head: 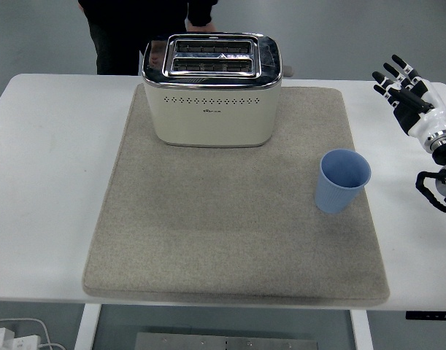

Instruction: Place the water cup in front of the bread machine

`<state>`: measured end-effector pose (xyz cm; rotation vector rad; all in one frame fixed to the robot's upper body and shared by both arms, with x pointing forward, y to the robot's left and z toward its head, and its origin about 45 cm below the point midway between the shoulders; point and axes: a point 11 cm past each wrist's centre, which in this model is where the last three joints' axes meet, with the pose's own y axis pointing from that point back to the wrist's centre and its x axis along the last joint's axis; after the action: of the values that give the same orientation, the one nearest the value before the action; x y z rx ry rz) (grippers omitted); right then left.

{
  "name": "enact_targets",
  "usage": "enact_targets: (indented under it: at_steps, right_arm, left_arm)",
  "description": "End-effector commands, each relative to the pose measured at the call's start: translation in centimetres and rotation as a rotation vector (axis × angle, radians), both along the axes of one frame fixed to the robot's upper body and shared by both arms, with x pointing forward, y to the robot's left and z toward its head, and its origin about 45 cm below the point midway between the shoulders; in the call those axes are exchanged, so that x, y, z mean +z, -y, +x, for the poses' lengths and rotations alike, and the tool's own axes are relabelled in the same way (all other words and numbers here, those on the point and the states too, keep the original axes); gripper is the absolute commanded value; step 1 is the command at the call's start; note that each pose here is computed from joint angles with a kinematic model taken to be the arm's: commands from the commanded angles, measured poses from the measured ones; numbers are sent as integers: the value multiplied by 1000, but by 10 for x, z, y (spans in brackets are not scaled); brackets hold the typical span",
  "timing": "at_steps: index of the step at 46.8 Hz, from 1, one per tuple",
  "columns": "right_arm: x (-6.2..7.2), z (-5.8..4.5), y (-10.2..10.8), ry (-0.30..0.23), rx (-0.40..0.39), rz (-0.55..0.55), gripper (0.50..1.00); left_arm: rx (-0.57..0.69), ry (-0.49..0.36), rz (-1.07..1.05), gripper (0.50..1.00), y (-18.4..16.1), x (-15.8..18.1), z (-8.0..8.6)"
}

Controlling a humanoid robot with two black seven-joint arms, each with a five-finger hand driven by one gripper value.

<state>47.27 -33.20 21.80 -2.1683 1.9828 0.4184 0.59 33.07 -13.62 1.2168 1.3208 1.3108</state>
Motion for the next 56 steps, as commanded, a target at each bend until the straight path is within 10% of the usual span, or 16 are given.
enact_targets:
  at_steps: [1,28,56]
  right_arm:
    - [0,0,0,-1,0,0,928]
    - [-3,-2,-3,-3,20,13,928]
    - [-10,-50,51,18,195,-35,928]
  left_arm:
    - [2,1,1,1000,0,0,0]
    - [-1,1,-1,1000,0,0,0]
    - [-2,1,-4,1000,1,0,0]
